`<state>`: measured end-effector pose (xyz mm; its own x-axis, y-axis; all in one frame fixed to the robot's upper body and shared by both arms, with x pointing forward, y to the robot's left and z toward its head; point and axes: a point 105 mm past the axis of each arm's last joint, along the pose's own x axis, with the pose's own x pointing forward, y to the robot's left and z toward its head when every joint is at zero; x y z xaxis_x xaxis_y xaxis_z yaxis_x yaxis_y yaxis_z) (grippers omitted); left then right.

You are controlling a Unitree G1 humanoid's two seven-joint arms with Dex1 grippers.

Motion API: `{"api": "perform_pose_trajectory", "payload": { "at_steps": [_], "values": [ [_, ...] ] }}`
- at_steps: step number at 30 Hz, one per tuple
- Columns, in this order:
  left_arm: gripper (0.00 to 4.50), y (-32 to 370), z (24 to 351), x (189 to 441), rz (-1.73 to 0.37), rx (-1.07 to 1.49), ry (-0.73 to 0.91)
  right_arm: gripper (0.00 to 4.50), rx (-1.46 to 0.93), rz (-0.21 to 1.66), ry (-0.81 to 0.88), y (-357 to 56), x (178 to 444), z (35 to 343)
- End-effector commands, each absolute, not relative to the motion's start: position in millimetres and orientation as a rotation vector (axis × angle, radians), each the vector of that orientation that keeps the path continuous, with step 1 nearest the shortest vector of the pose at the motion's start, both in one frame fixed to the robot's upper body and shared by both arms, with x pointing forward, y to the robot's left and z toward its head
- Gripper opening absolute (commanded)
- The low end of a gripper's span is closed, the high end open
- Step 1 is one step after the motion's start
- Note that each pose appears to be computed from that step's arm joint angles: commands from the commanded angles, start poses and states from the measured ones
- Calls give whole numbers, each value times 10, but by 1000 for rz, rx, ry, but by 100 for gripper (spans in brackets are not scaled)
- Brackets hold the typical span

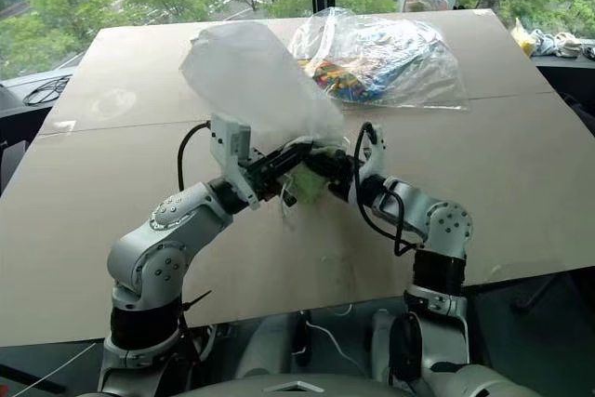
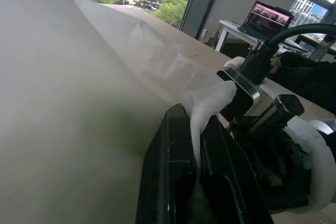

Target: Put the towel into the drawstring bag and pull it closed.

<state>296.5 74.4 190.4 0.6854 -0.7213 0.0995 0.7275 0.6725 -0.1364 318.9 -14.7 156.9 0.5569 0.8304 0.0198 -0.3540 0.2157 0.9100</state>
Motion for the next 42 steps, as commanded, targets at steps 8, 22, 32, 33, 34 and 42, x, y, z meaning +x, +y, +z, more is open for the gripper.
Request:
{"api": "perform_pose_trajectory", "payload": {
  "at_steps": [8,22,32,33,34,42],
  "values": [
    [0,1057,2182,3224,-638,-247,-143,2,862,1065,414,-635,2711,1602],
    [0,970,2199,3248,-632,-433,-63,2,1287,884,84,-861,2957,2151],
    [0,893,2239,3251,-627,-475,-57,2,946,868,200,-489,2929,1777],
    [0,894,2236,3250,-624,-475,-56,2,940,881,199,-477,2914,1782],
    [0,894,2233,3248,-622,-474,-54,2,937,896,199,-467,2897,1790],
    [0,860,2223,3232,-630,-470,-47,2,899,938,237,-363,2874,1746]
  ]
}}
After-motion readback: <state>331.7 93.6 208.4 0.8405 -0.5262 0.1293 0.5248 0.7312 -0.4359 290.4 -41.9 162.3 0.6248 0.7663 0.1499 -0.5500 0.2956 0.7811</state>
